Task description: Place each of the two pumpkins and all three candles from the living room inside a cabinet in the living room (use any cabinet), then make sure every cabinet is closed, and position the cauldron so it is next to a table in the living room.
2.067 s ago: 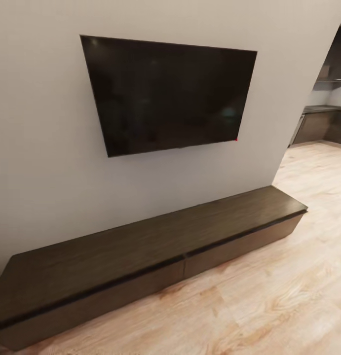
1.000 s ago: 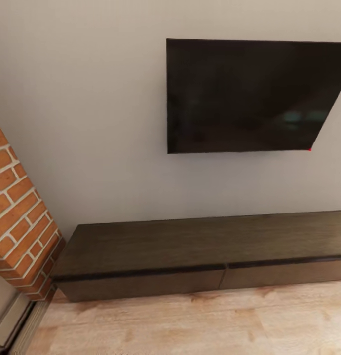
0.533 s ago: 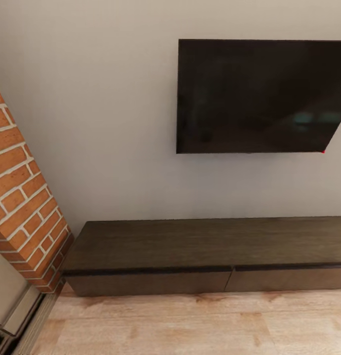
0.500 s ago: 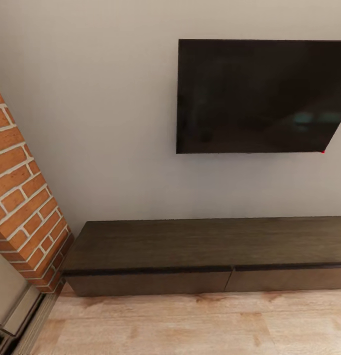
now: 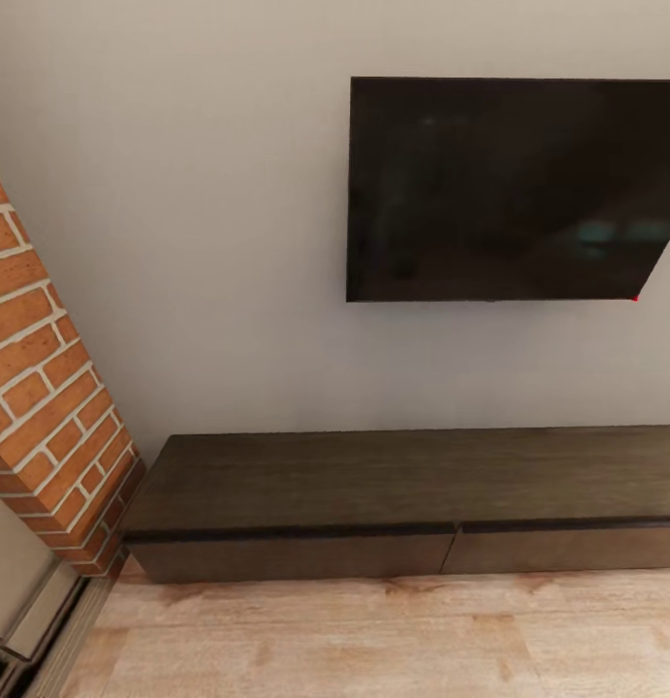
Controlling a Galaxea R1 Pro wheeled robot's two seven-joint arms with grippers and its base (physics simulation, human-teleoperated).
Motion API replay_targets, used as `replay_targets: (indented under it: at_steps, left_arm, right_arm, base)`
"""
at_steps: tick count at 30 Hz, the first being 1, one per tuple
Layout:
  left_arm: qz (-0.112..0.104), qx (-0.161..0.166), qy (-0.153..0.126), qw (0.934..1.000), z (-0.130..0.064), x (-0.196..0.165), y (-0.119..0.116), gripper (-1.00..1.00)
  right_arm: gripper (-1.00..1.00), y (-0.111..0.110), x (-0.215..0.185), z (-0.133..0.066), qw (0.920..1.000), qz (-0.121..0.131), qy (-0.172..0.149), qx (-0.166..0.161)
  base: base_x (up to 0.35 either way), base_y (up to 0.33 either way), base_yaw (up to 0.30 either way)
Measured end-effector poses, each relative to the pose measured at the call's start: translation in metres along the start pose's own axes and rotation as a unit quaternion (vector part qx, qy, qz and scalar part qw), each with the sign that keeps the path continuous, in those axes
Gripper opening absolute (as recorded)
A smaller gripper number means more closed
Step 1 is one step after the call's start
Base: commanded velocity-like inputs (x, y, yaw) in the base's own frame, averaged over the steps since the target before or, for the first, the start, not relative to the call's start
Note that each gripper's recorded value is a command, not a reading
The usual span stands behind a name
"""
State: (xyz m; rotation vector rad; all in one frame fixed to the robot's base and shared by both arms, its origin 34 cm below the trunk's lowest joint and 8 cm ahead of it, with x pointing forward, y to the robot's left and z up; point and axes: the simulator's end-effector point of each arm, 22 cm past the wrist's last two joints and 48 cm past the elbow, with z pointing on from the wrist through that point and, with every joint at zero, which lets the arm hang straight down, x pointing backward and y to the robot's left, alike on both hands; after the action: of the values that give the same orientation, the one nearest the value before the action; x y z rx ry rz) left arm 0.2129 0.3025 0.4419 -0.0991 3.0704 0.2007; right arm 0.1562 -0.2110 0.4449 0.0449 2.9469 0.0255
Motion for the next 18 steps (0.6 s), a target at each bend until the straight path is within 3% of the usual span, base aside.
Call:
replay_targets:
  at_steps: [6, 9, 12, 16, 18]
  left_arm:
    - [-0.006, -0.001, -0.043, 0.9991, -0.006, -0.049, 0.001, 1.00]
    - [-0.008, -0.003, -0.055, 0.9985, -0.009, -0.081, 0.005, 1.00]
    - [-0.010, -0.006, -0.065, 0.9978, -0.013, -0.124, 0.011, 1.00]
    - [-0.015, -0.007, -0.091, 0.9957, -0.022, -0.184, 0.014, 1.00]
    - [-0.017, -0.008, -0.100, 0.9948, -0.024, -0.198, 0.015, 1.00]
  right_arm:
    - [1.00, 0.007, -0.016, 0.004, 0.9999, 0.007, -0.013, -0.007]
    - [1.00, 0.020, -0.067, 0.015, 0.9990, 0.009, -0.040, -0.015]
    - [1.00, 0.030, -0.121, 0.026, 0.9989, 0.015, -0.040, -0.020]
    - [1.00, 0.040, -0.207, 0.029, 0.9972, 0.058, -0.036, -0.031]
    - [1.00, 0.048, -0.244, 0.024, 0.9954, 0.071, -0.049, -0.041]
  base:
    - [0.000, 0.000, 0.000]
    - [0.000, 0.000, 0.000]
    - [0.000, 0.000, 0.000]
    - [0.000, 0.000, 0.000]
    - [0.000, 0.000, 0.000]
